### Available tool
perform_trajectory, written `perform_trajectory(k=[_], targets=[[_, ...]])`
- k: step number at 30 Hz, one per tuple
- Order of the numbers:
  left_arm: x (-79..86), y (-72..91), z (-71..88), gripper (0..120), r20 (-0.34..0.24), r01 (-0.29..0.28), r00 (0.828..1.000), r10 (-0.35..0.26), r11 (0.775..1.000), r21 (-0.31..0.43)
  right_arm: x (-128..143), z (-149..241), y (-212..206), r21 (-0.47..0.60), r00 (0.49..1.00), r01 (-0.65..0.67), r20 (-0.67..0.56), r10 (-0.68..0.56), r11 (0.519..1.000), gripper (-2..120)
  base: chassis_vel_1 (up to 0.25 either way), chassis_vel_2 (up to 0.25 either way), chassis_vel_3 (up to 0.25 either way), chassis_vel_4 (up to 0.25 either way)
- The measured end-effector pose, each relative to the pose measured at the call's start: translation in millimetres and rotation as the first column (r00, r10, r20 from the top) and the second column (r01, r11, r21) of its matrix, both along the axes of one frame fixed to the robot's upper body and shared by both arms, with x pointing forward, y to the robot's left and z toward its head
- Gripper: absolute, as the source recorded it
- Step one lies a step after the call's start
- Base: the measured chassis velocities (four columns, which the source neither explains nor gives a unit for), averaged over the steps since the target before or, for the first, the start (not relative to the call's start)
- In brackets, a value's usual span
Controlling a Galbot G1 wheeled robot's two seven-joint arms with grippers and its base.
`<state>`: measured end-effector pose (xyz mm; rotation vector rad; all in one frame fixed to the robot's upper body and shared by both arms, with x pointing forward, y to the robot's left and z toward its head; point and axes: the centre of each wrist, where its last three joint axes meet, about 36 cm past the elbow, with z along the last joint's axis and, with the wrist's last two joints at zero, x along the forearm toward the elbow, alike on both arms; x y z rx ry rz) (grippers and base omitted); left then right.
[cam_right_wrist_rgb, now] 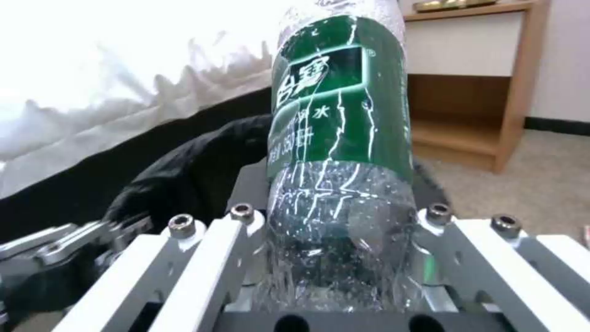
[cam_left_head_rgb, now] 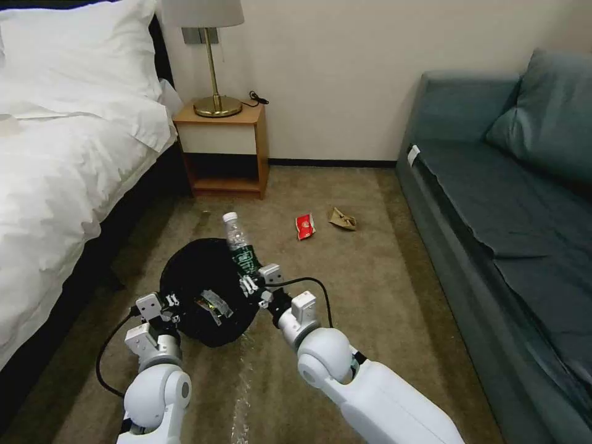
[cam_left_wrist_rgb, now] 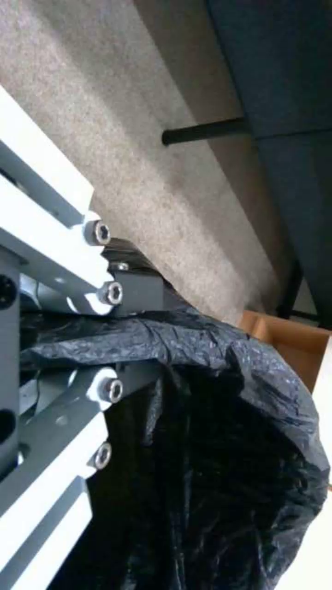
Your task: Pick up the trash bin, then pick up the garbage on the floor and place it into the trash bin.
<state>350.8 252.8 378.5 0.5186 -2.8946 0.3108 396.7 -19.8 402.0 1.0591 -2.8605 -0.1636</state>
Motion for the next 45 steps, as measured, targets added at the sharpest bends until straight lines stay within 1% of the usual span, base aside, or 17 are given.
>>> perform_trajectory(k=[10,20,22,24,25,27,28,30,31,33,34,36,37,39,43,44,45], targets=[[0.8,-7.5,3.6,4,0.007,0.015,1.0,-0.015,1.0,-0.011,-8.1,-30.7,7.8,-0.049,0.999,-0.016,-0.042,0.014,0.999,29,0.0,0.0,0.0,0.0],[0.4,-14.5,3.2,4,0.004,0.022,1.0,-0.022,1.0,-0.02,-13.5,-48.4,9.8,-0.082,0.999,-0.024,-0.047,0.021,0.996,29,0.0,0.0,0.0,0.0],[-0.1,-14.6,2.3,4,0.001,0.021,1.0,-0.021,1.0,-0.02,-16.2,-51.1,10.4,-0.086,0.998,-0.031,-0.05,0.027,0.996,33,0.0,0.0,0.0,0.0],[0.0,-14.0,1.9,4,0.001,0.019,1.0,-0.019,1.0,-0.019,-17.8,-53.0,10.9,-0.091,0.999,-0.033,-0.042,0.029,0.995,44,0.0,0.0,0.0,0.0],[0.0,-14.0,1.9,4,0.001,0.019,1.0,-0.019,1.0,-0.019,-17.8,-53.0,10.9,-0.091,0.999,-0.033,-0.042,0.029,0.995,44,0.0,0.0,0.0,0.0],[0.2,-13.9,1.9,4,0.001,0.019,1.0,-0.019,1.0,-0.019,-18.1,-52.7,11.6,-0.09,0.999,-0.034,-0.041,0.03,0.995,54,0.0,0.0,0.0,0.0],[0.2,-13.9,1.9,4,0.001,0.019,1.0,-0.019,1.0,-0.019,-18.1,-52.7,11.6,-0.09,0.999,-0.034,-0.041,0.03,0.995,54,0.0,0.0,0.0,0.0],[0.6,-14.7,2.0,4,0.002,0.019,1.0,-0.019,1.0,-0.02,-18.2,-51.9,12.4,-0.088,0.999,-0.034,-0.039,0.031,0.996,64,0.0,0.0,0.0,0.0],[0.6,-14.7,2.0,4,0.002,0.019,1.0,-0.019,1.0,-0.02,-18.2,-51.9,12.4,-0.088,0.999,-0.034,-0.039,0.031,0.996,64,0.0,0.0,0.0,0.0],[0.9,-16.4,1.9,4,0.002,0.021,1.0,-0.021,1.0,-0.021,-18.2,-51.1,12.9,-0.086,0.999,-0.033,-0.038,0.03,0.996,76,0.0,0.0,0.0,0.0],[0.9,-16.4,1.9,4,0.002,0.021,1.0,-0.021,1.0,-0.021,-18.2,-51.1,12.9,-0.086,0.999,-0.033,-0.038,0.03,0.996,76,0.0,0.0,0.0,0.0],[0.9,-17.0,1.7,4,0.001,0.022,1.0,-0.022,1.0,-0.021,-18.2,-50.2,13.1,-0.084,0.999,-0.033,-0.037,0.03,0.996,88,0.0,0.0,0.0,0.0],[0.9,-17.0,1.7,4,0.001,0.022,1.0,-0.022,1.0,-0.021,-18.2,-50.2,13.1,-0.084,0.999,-0.033,-0.037,0.03,0.996,88,0.0,0.0,0.0,0.0],[0.7,-16.0,1.3,4,0.0,0.02,1.0,-0.02,1.0,-0.019,-14.9,-46.9,12.0,-0.079,0.999,-0.024,-0.027,0.022,0.997,98,0.0,0.0,0.0,0.0],[0.8,-12.4,-0.4,4,-0.005,0.013,1.0,-0.013,1.0,-0.014,1.2,-30.7,5.0,-0.057,1.0,0.013,0.014,-0.013,0.998,100,0.0,0.0,0.0,0.0],[2.1,-8.2,-1.4,4,-0.007,0.007,1.0,-0.007,1.0,-0.007,22.5,-4.9,-13.8,-0.008,0.995,0.085,0.062,-0.084,0.996,100,0.0,0.0,0.0,0.0],[2.1,-8.2,-1.4,4,-0.007,0.007,1.0,-0.007,1.0,-0.007,22.5,-4.9,-13.8,-0.008,0.995,0.085,0.062,-0.084,0.996,100,0.0,0.0,0.0,0.0]])
